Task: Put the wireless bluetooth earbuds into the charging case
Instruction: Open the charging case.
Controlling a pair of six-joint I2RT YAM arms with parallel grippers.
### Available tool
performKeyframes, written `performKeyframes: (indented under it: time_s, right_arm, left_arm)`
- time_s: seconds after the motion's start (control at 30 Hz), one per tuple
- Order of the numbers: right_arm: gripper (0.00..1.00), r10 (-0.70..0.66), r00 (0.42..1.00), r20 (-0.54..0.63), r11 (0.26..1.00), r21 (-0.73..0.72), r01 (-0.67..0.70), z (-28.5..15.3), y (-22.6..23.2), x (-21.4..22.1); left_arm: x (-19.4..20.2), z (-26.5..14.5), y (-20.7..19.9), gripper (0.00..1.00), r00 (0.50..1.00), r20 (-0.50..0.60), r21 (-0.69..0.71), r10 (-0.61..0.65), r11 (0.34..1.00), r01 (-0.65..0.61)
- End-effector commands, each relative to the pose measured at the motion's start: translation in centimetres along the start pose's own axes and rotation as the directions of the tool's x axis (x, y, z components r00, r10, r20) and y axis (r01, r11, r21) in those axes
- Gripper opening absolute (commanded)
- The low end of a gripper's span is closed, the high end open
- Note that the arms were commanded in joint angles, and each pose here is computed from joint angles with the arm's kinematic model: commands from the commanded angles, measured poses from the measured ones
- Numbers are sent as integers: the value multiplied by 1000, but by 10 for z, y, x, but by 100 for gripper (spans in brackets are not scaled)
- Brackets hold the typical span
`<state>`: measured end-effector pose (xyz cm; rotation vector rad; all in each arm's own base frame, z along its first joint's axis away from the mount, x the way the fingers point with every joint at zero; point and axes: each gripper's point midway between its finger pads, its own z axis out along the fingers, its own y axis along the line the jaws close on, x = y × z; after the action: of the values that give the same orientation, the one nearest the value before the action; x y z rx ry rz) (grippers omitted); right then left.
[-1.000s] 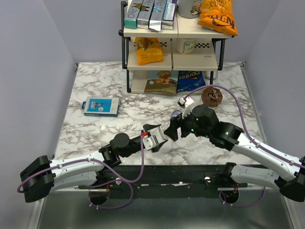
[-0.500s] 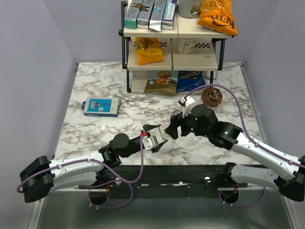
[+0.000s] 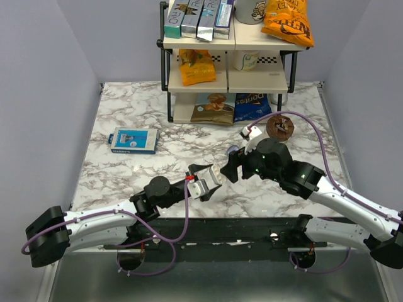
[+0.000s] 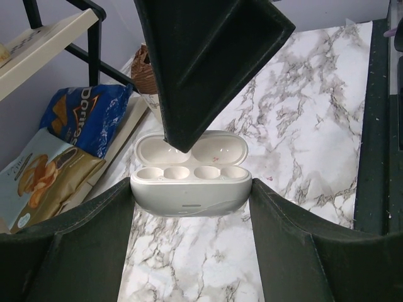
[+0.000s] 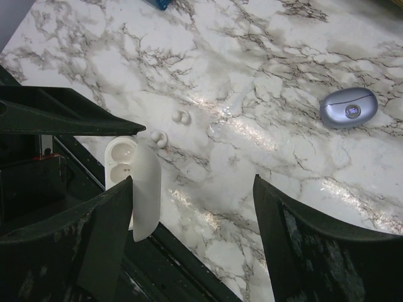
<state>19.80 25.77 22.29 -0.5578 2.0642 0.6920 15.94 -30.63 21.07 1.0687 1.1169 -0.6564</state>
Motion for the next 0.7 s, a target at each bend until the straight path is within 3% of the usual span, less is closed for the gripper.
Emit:
performKeyframes:
  time_s: [0.0,0.13,0.67]
  right_arm:
    - [82,-8,1000,0,999,-53,8,-4,6,4]
    - [77,-18,1000,12,985,-172,20,-4,27,1]
    - [44,-21,998,-54,978,-209,9,6,33,15]
  left_arm:
    - [-11,-1,3,0,999,40,-16,15,1000,-14]
    - [-14,1,4,0,999,48,-16,15,1000,-15]
    - [-16,2,5,0,998,63,-24,14,1000,-12]
